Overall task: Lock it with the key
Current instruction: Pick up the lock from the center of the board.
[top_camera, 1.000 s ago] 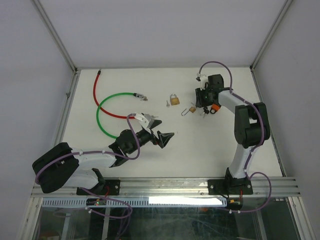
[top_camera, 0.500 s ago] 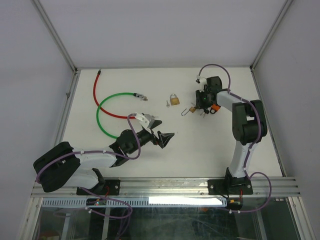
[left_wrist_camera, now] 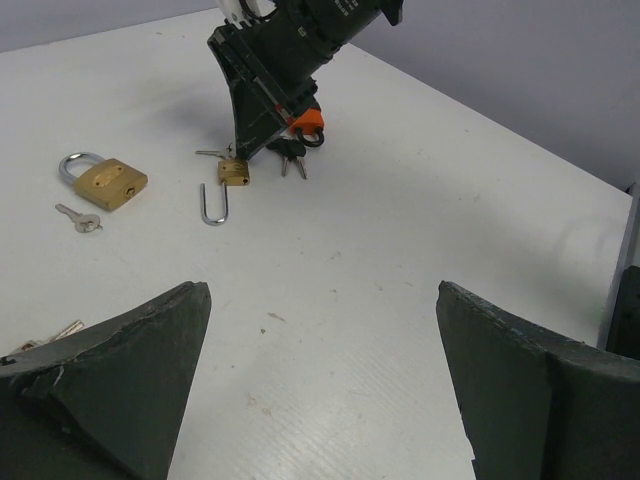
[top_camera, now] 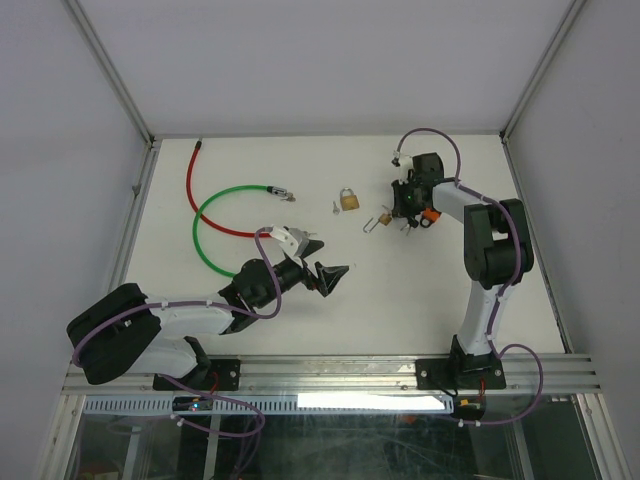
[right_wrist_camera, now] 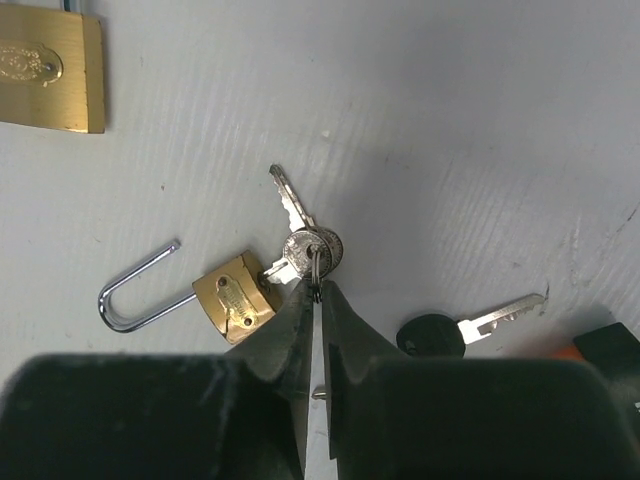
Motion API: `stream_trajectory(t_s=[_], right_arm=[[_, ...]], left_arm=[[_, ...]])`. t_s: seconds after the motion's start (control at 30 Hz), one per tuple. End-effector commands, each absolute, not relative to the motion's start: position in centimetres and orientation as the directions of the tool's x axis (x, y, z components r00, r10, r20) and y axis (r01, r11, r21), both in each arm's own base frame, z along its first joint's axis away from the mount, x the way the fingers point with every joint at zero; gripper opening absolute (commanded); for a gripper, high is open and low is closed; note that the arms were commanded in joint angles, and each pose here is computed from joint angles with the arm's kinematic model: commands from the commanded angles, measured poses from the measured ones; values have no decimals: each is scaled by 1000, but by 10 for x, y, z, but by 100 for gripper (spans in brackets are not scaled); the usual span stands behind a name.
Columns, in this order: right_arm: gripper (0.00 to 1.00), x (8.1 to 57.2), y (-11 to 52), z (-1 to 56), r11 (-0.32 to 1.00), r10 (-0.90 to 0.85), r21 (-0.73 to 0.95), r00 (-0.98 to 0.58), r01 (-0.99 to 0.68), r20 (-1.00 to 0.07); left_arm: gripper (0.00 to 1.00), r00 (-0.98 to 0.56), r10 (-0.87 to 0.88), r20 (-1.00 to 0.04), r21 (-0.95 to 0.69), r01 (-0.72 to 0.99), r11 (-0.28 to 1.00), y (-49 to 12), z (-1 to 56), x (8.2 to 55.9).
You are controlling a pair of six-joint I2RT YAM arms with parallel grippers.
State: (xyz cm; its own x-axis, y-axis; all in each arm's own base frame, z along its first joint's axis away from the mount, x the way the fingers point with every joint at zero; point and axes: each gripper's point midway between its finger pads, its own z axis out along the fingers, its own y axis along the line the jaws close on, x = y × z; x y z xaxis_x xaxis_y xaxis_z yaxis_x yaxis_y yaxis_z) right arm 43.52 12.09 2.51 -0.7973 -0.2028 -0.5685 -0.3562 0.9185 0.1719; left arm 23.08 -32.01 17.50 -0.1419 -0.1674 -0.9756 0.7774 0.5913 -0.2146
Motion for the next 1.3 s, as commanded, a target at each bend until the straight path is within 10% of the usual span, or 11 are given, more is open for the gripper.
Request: stream_trajectory(t_s=[0.0, 1.27], right_arm=[[7, 454, 124, 42, 912, -210, 152, -751, -381, -626], [0, 338, 191, 245, 490, -259, -35, -107, -871, -960]], left_arm=[[99, -114, -224, -968, -228, 774, 590, -319, 191, 235], [99, -208, -427, -880, -333, 911, 243, -292, 236, 196]])
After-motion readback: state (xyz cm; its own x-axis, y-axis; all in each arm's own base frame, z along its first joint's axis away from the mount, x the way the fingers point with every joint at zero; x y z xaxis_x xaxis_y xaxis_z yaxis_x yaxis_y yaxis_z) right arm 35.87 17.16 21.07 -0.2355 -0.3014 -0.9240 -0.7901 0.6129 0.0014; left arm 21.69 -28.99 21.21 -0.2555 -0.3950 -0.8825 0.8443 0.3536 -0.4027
